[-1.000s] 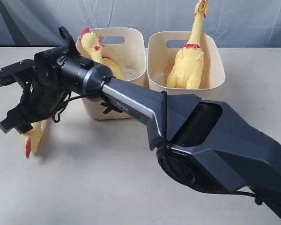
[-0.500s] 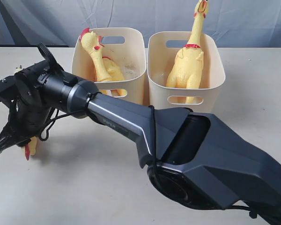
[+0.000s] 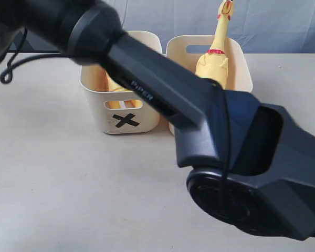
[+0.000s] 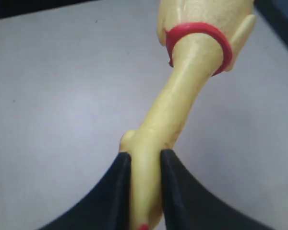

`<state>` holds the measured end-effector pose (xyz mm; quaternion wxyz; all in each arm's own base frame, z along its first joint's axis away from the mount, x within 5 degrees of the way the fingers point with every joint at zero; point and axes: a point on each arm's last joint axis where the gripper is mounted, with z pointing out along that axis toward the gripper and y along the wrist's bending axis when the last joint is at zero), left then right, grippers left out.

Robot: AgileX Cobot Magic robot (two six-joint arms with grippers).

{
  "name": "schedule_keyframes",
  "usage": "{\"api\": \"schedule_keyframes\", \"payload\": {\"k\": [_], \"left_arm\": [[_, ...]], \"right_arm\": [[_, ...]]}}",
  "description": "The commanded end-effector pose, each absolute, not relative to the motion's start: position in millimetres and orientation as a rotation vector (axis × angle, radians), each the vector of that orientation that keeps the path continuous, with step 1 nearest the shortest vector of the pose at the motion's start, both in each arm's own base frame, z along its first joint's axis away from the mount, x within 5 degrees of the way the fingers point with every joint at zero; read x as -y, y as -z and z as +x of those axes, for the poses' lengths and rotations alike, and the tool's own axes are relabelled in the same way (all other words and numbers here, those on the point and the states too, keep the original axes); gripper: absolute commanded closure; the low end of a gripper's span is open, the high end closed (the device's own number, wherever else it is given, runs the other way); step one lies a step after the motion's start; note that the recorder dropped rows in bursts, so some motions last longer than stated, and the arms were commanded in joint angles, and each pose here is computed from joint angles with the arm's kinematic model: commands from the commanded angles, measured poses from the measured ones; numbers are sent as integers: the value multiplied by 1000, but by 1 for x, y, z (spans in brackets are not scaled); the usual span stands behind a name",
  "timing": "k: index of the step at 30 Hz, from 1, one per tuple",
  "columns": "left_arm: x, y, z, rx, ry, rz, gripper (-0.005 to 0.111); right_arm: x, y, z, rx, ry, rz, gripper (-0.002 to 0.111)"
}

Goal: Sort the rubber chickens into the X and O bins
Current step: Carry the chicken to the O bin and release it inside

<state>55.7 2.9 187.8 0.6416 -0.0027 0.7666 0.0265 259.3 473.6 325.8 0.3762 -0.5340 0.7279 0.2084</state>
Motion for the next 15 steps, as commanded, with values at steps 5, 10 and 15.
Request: {"api": "schedule_keyframes", "payload": {"k": [5,10,15], "left_arm": [[-3,-192,55,-1722,-48,-11,107],[-3,-192,55,-1722,-48,-11,107],[-3,-192,55,-1722,-48,-11,107]], "right_arm": [[-413,-410,266,-1807,-264,-1214,109],[-378,-438,281,-1849,-209,-1045,109],[-363,-448,274,-1869,-155,-1070,109]]}}
